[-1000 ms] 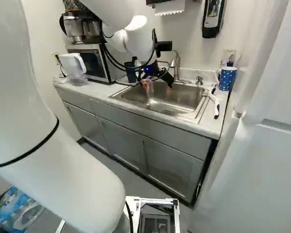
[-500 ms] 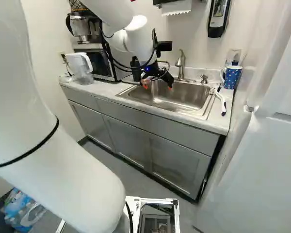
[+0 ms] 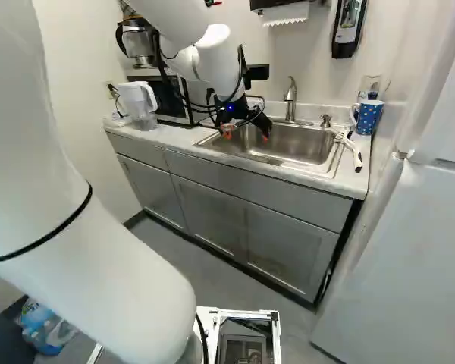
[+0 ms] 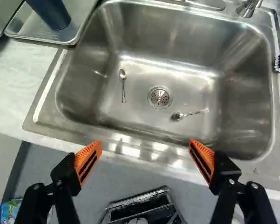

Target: Rinse the cup and place it in the tray

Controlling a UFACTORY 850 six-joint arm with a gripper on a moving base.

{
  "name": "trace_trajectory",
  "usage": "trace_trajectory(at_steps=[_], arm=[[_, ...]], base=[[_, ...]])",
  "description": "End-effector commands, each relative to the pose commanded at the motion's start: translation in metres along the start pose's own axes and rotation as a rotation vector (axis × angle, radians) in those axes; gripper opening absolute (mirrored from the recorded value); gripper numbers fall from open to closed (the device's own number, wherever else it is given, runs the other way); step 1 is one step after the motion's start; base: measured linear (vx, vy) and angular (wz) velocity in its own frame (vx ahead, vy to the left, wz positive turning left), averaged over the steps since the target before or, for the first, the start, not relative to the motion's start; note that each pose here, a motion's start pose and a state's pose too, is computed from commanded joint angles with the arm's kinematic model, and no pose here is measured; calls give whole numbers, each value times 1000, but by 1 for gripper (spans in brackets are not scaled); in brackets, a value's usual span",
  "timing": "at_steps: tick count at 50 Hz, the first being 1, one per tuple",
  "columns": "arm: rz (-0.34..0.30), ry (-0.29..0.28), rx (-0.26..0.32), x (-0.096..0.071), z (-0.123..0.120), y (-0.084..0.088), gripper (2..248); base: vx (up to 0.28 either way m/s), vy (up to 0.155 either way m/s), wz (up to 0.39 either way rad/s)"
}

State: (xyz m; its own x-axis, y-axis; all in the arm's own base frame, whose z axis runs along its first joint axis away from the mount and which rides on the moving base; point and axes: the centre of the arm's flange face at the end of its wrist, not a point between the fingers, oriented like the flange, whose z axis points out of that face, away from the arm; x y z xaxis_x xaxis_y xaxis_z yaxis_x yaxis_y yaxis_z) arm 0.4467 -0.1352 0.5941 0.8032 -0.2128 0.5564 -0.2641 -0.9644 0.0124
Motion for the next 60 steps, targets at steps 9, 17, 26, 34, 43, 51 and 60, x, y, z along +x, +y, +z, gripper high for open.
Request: trace_trajectory(at_steps=[9, 17, 26, 34, 43, 51, 60], arm=[[0, 0, 0, 0, 0, 0, 247], [0, 0, 0, 0, 0, 0, 247], [0, 0, 0, 0, 0, 0, 247], [0, 0, 0, 0, 0, 0, 247], [0, 0, 0, 0, 0, 0, 247], [0, 0, 0, 0, 0, 0, 247], [0, 0, 0, 0, 0, 0, 247]], base=[[-92, 94, -3], [-84, 84, -3], [-92, 85, -73], [-92, 65, -160], [-90, 62, -163], [-97, 64, -180], [-94, 60, -205]])
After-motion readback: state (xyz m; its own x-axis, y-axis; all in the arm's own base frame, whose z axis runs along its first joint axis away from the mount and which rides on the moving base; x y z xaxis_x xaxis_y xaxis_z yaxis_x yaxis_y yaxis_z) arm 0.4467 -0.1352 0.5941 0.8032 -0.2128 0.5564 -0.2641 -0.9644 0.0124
